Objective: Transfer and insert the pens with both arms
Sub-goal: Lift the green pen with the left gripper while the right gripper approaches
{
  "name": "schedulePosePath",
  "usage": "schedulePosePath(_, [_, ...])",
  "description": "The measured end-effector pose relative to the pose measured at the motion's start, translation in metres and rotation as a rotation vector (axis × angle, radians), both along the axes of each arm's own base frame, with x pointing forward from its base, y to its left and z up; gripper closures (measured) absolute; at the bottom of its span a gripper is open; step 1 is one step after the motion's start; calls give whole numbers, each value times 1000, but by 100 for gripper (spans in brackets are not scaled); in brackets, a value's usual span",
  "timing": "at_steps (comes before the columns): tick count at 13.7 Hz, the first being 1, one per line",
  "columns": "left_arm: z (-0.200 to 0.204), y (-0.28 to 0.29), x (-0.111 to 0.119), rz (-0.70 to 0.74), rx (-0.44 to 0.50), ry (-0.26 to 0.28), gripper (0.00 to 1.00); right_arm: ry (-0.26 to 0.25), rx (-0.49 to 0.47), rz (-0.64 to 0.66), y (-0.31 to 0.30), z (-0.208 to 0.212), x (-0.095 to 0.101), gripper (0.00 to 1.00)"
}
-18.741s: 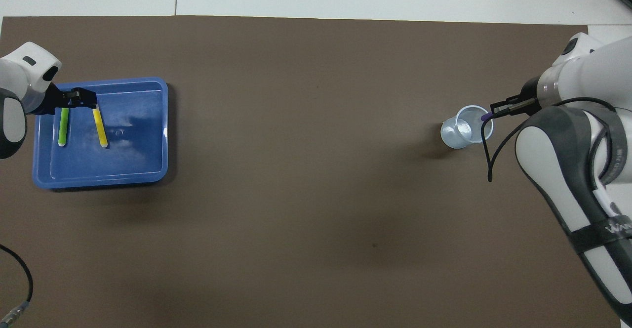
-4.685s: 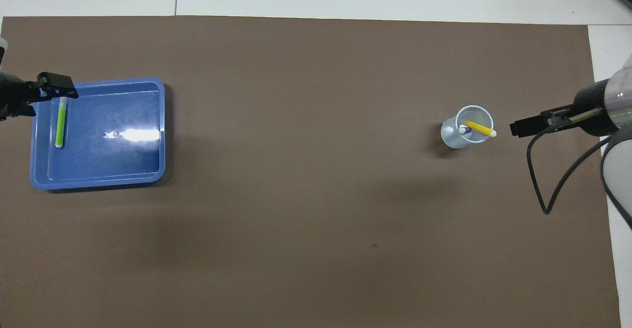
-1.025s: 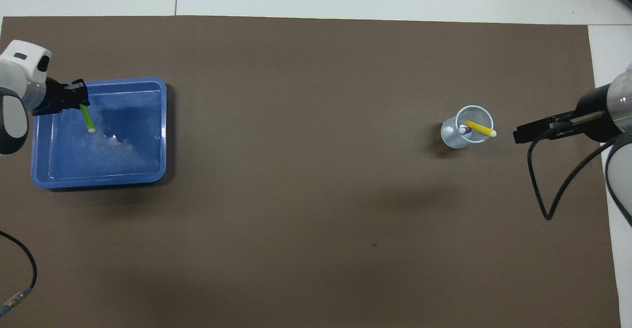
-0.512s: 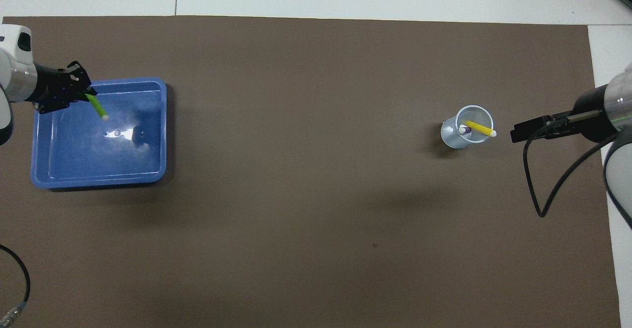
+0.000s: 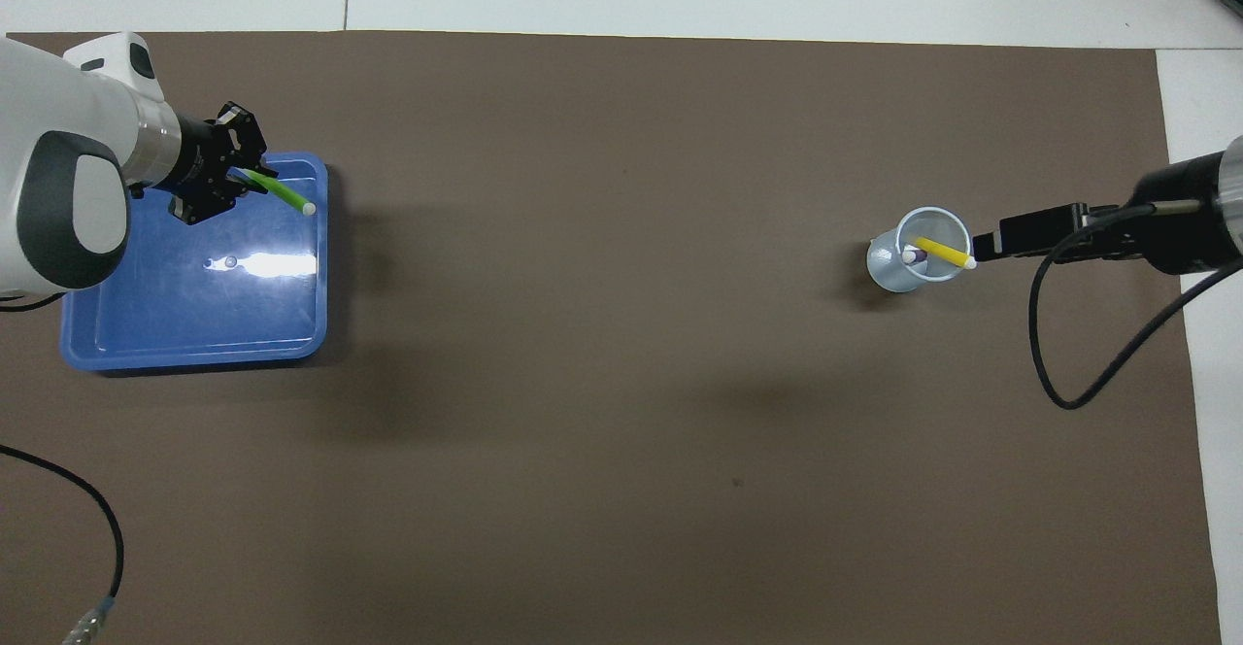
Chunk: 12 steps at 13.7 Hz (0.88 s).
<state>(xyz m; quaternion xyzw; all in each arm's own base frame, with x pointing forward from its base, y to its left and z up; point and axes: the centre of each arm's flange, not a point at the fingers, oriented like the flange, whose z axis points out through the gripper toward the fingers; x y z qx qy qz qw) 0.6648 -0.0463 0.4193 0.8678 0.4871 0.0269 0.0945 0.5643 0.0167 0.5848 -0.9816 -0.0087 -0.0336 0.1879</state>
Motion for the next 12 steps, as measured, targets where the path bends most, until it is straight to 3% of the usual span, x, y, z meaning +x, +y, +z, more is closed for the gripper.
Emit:
schedulePosePath(6, [11, -43, -5, 250, -50, 27, 82, -35, 219, -32, 25, -26, 8, 0])
schedulePosePath(10, [23, -66, -10, 369, -84, 33, 82, -64, 307, -30, 87, -55, 11, 0])
schedulePosePath(12, [28, -80, -9, 434, -111, 11, 82, -66, 346, -40, 116, -71, 11, 0])
